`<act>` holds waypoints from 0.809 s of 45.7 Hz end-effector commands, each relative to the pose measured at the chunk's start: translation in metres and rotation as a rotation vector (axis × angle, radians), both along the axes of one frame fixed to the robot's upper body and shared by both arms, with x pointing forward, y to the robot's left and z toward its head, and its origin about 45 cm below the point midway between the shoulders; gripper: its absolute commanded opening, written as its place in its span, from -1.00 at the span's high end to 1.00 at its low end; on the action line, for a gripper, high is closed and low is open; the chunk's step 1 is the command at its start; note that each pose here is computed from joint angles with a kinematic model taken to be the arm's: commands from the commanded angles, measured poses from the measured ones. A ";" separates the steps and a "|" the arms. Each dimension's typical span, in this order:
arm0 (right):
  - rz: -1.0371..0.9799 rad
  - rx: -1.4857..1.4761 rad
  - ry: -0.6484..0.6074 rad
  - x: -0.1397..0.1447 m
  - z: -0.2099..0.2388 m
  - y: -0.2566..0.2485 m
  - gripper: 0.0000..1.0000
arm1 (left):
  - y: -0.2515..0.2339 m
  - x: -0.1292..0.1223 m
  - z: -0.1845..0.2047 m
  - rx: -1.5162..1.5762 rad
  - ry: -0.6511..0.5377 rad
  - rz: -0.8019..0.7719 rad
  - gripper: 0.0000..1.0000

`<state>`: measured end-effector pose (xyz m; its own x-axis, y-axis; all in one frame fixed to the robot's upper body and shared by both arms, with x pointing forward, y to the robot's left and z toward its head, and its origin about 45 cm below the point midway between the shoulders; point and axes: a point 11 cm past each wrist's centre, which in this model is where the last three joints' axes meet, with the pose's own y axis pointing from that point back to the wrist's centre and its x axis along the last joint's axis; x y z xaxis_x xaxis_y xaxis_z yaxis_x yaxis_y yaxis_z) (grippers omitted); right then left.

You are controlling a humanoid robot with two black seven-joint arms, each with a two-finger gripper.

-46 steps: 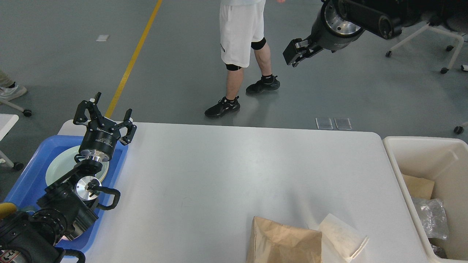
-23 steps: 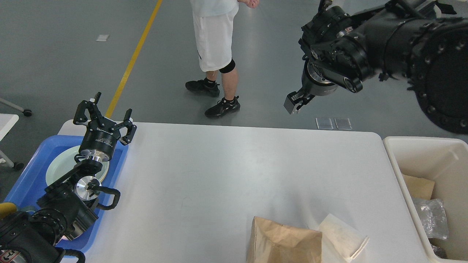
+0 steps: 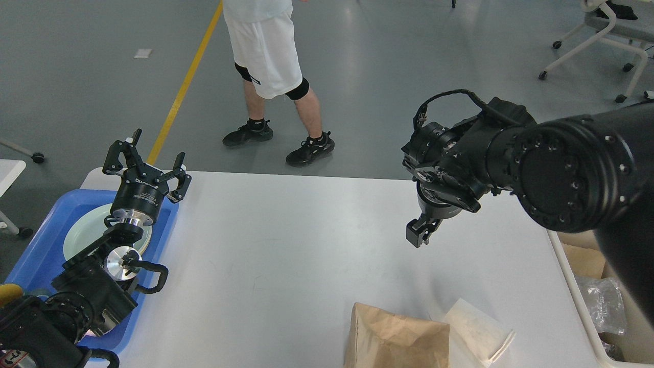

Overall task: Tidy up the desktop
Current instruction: 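Bring the right gripper back in over the table, then lower the right gripper onto the white paper bag and grasp it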

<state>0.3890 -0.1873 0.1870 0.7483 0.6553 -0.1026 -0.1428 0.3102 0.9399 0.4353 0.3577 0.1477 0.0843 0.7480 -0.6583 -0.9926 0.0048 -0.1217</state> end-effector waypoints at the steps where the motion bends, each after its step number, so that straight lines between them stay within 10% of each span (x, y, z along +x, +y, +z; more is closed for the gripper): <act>1: 0.031 -0.039 0.065 -0.017 -0.021 -0.009 -1.00 | 0.000 0.000 0.000 0.000 0.000 0.000 -0.93; 37: 0.116 -0.034 0.160 -0.062 -0.085 -0.012 -1.00 | 0.000 0.000 0.000 0.000 0.000 0.000 -0.93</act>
